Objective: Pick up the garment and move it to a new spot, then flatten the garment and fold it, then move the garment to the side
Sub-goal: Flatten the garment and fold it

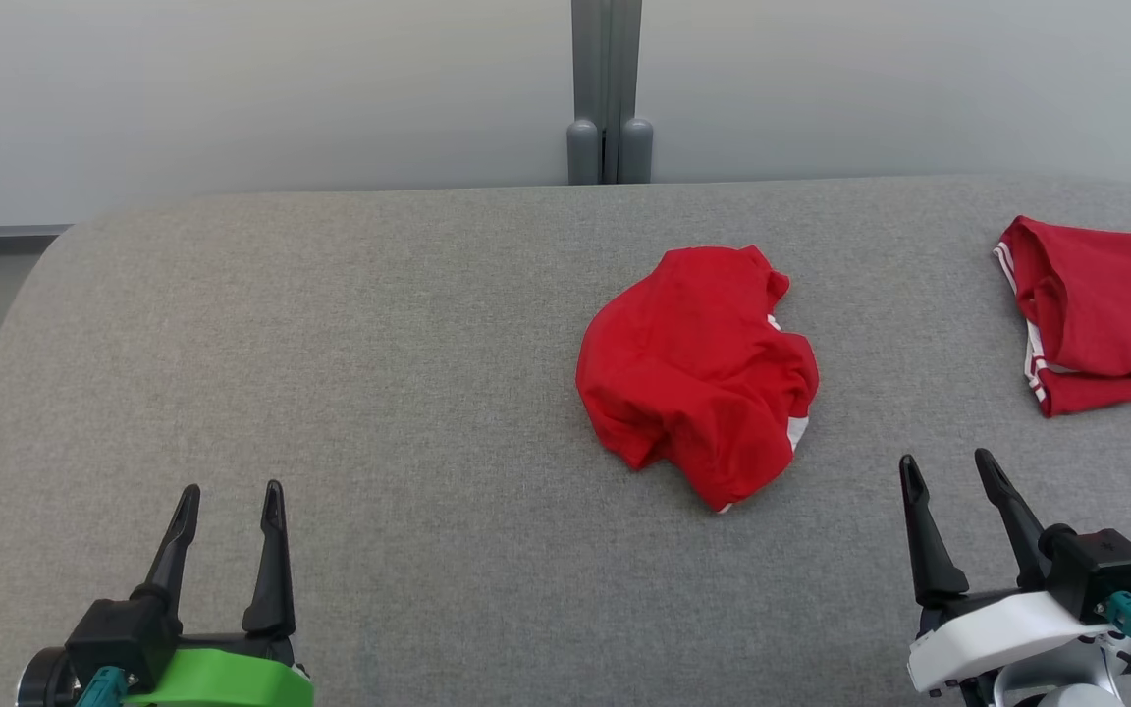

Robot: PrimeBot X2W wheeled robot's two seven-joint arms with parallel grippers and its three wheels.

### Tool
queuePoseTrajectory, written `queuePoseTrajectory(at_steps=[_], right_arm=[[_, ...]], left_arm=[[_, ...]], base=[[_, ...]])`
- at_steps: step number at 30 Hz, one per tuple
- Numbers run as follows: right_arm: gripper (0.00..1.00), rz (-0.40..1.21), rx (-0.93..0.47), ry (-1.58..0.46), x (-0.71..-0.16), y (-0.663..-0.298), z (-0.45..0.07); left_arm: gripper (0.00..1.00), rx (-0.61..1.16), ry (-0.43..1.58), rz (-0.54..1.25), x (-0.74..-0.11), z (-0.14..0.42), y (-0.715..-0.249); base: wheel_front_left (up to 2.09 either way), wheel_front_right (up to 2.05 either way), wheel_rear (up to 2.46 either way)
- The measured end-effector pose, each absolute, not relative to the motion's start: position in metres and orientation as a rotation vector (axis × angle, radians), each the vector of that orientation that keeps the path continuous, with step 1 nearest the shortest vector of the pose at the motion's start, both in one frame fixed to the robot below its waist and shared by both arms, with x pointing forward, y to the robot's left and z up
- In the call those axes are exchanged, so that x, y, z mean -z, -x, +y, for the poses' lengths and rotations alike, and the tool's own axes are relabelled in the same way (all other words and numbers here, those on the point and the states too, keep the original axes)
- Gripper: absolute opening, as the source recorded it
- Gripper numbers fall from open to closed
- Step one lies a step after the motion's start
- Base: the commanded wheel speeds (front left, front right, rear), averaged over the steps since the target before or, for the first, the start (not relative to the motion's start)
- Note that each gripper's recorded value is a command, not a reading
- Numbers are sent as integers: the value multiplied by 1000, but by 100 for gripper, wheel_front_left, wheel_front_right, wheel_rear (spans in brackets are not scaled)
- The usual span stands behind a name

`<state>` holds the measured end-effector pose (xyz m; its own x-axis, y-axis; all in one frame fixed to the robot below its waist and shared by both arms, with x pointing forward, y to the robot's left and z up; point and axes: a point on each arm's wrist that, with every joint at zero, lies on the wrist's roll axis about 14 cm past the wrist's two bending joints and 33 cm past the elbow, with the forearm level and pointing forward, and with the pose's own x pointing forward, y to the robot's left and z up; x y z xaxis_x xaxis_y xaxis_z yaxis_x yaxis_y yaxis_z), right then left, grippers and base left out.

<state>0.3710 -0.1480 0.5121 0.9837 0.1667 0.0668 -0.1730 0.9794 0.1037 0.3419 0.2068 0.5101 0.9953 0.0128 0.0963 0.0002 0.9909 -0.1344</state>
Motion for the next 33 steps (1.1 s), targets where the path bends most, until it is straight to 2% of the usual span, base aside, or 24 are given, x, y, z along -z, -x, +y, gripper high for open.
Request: queuePoseTrajectory(at_steps=[10,16,26,33], right_arm=[[100,-57,-171,-108,-512,-370,-148],[100,-51,-171,-109,-509,-371,-148],[100,-46,-137,-98,-507,-377,-162],[100,-31,-78,-93,-500,-380,-181]], left_arm=[[100,2,135,-97,-510,204,-342],[100,81,153,-78,-505,177,-349],[100,357,198,-14,-494,80,-373],[100,554,250,91,-471,12,-376]], base=[[0,0,0],[0,0,0],[0,0,0],[0,0,0]])
